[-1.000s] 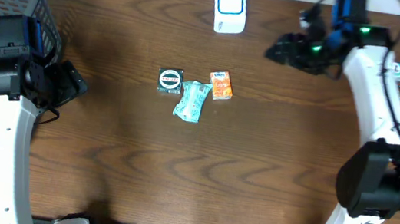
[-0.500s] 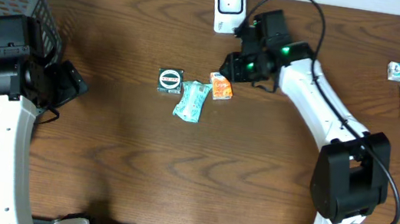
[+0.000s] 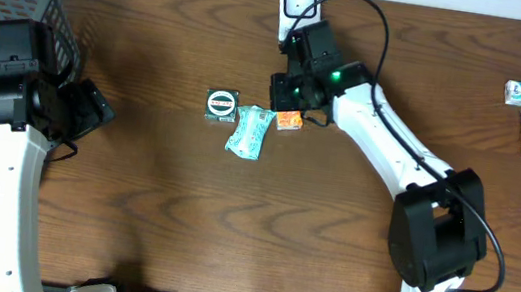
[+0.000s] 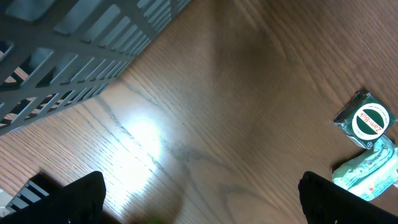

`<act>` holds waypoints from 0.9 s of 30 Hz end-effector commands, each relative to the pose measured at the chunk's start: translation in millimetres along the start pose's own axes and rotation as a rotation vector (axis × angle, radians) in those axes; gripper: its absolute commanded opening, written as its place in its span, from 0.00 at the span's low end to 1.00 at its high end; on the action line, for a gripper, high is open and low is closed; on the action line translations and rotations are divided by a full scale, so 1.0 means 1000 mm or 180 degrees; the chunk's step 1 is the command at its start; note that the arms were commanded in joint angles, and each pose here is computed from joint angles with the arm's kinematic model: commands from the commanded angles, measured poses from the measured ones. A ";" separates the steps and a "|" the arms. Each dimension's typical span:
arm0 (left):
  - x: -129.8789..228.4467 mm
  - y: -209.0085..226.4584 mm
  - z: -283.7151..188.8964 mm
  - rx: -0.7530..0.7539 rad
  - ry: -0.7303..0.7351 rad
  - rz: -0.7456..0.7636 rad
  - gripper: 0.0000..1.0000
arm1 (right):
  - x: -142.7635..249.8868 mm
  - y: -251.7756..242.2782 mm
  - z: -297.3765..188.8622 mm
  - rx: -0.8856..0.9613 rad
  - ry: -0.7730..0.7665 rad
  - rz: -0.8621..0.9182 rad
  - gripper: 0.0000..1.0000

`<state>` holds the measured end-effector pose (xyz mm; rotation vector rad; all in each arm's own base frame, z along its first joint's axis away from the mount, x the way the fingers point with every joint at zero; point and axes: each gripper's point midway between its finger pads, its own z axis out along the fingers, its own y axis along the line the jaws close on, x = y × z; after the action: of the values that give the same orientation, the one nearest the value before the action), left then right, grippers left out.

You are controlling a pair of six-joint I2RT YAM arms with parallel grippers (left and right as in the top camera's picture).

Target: Scan the item barcode

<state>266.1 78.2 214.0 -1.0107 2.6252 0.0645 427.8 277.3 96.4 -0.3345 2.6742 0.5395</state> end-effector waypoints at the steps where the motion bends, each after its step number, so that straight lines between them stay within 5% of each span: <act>1: 0.000 0.004 -0.001 -0.0053 -0.0018 -0.0027 0.98 | 0.010 0.003 0.017 0.0053 0.0080 0.0038 0.01; 16: 0.000 0.004 -0.001 -0.0053 -0.0018 -0.0027 0.97 | 0.010 0.001 0.033 0.0052 0.0070 0.0157 0.02; 27: 0.000 0.004 -0.001 -0.0053 -0.0018 -0.0027 0.98 | 0.028 -0.043 0.055 0.0634 0.0224 0.0222 0.01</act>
<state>266.1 78.2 214.0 -1.0107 2.6252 0.0645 430.1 271.0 31.5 -0.2549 2.7769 0.3737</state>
